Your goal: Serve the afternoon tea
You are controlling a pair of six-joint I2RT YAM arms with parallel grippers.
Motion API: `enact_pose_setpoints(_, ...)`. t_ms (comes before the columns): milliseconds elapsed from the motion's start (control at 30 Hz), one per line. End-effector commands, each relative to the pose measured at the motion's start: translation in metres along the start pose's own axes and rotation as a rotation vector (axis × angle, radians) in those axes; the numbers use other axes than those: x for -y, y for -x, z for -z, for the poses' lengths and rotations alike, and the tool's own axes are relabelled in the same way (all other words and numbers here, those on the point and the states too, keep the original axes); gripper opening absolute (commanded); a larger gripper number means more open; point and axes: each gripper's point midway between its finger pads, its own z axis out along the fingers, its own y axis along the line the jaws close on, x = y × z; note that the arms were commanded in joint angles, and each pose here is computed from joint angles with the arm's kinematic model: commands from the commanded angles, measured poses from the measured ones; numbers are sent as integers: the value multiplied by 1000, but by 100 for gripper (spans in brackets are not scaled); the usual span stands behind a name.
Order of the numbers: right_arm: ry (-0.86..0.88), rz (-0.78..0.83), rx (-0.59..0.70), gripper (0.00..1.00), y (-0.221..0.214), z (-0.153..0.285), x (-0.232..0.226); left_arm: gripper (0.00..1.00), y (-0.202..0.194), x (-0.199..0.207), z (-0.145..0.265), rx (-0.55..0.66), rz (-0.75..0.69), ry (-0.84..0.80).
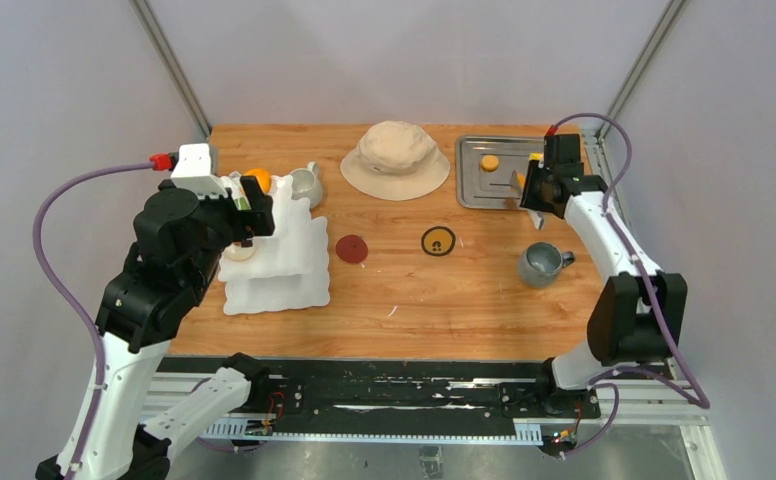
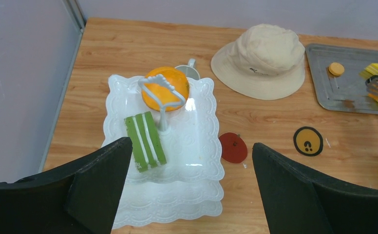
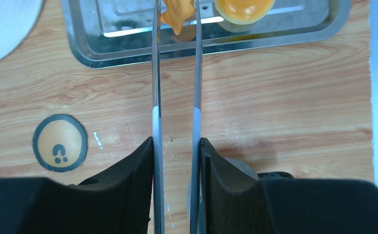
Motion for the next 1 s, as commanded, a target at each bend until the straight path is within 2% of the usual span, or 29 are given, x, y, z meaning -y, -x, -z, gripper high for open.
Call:
enact_pose_setpoints(0,36,-13,138,1,25,35,-6,98,7,-10,7,32,-16,39)
enact_pose_setpoints(167,144,-17,192,1,37,61,-23,98,8,-6,8,35,5,23)
enact_pose_setpoints(300,387,14,258,1,46,100,-63,98,7,-6,7,32,13,25)
enact_pose_setpoints(433,636,133,325,1,43,149,-116,98,9,-11,7,23,-9,54)
enact_pose_setpoints(567,829,291,386,1,28,204,-168,98,19,-30,12,20,-49,160)
enact_pose_setpoints(667,957,350,436,1,20,239,-202,98,28,-37,19,48,-40,192)
enact_pose_setpoints(800,1113,412,442,1,8,277,-244,98,36,-45,27,104,27,223)
enact_pose_setpoints(967,1186,394,385,1,-4,297,-285,98,39,-54,39,170,107,253)
